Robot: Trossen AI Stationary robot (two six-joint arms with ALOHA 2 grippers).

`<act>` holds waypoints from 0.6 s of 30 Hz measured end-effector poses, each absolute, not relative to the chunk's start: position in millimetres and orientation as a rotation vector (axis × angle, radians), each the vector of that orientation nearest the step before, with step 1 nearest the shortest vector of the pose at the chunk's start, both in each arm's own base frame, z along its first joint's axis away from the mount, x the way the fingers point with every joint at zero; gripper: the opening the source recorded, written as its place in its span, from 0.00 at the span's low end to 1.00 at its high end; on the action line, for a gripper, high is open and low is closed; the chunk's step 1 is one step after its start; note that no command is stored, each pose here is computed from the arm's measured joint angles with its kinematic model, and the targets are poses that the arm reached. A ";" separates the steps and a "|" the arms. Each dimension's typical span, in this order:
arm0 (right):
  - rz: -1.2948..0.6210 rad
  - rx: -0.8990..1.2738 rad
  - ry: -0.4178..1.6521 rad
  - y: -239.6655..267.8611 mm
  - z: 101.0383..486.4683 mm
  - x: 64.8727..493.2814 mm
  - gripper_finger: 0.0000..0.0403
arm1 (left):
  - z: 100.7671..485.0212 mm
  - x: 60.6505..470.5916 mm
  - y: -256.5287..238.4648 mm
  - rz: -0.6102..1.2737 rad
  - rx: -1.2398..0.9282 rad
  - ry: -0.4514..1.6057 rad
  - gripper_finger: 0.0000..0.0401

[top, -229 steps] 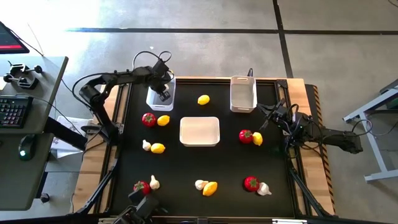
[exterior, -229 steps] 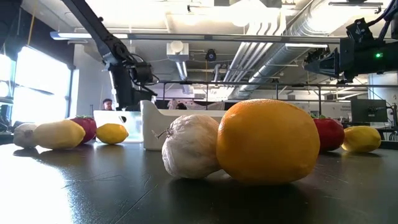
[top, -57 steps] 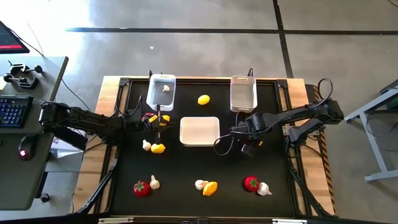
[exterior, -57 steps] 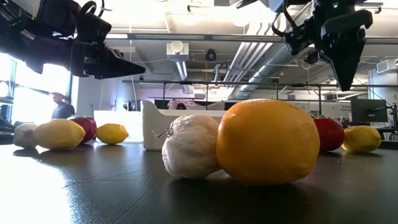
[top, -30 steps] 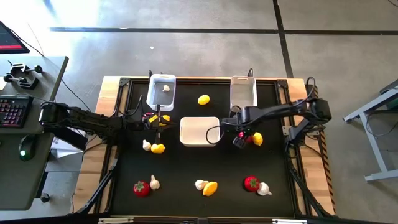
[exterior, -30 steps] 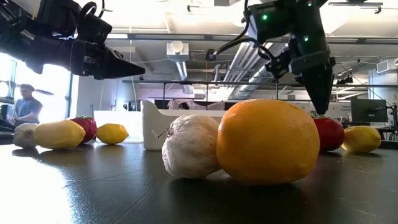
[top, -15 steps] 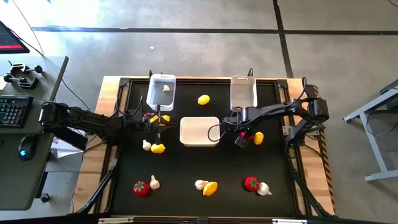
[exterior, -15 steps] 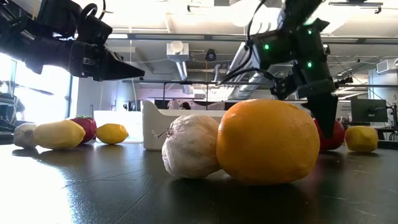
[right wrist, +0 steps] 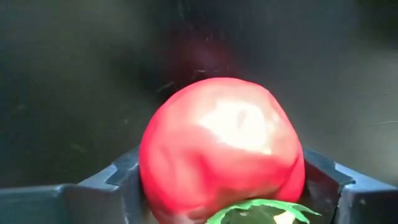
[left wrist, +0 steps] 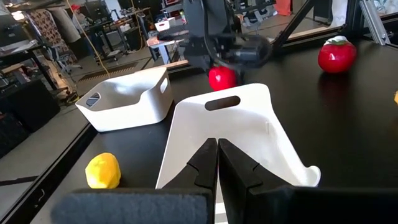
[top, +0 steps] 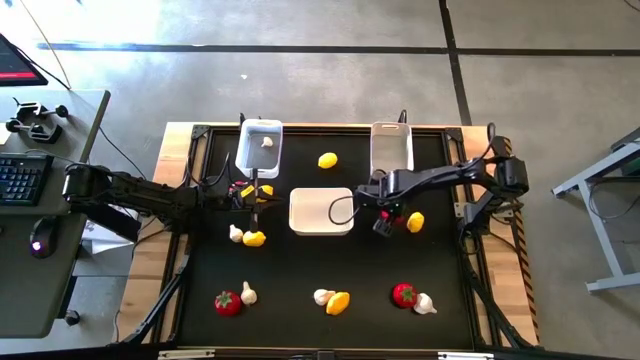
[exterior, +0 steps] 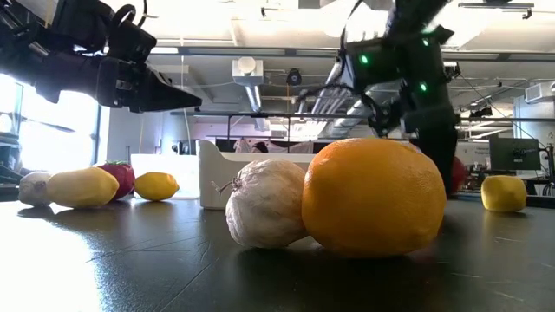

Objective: Sort produce into baskets
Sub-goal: Put the red tomato into the gray bin

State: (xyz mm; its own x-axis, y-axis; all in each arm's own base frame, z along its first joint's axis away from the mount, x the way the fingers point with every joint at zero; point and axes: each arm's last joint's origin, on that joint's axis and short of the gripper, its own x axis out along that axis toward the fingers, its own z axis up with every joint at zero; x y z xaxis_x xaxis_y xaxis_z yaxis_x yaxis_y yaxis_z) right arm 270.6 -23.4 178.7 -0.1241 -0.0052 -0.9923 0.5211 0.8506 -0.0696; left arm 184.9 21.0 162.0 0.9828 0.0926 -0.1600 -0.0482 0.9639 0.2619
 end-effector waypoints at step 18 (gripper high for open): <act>-0.633 0.265 1.398 -156.3 272.4 286.2 0.66 | 160.5 184.6 21.3 0.084 0.199 0.186 0.00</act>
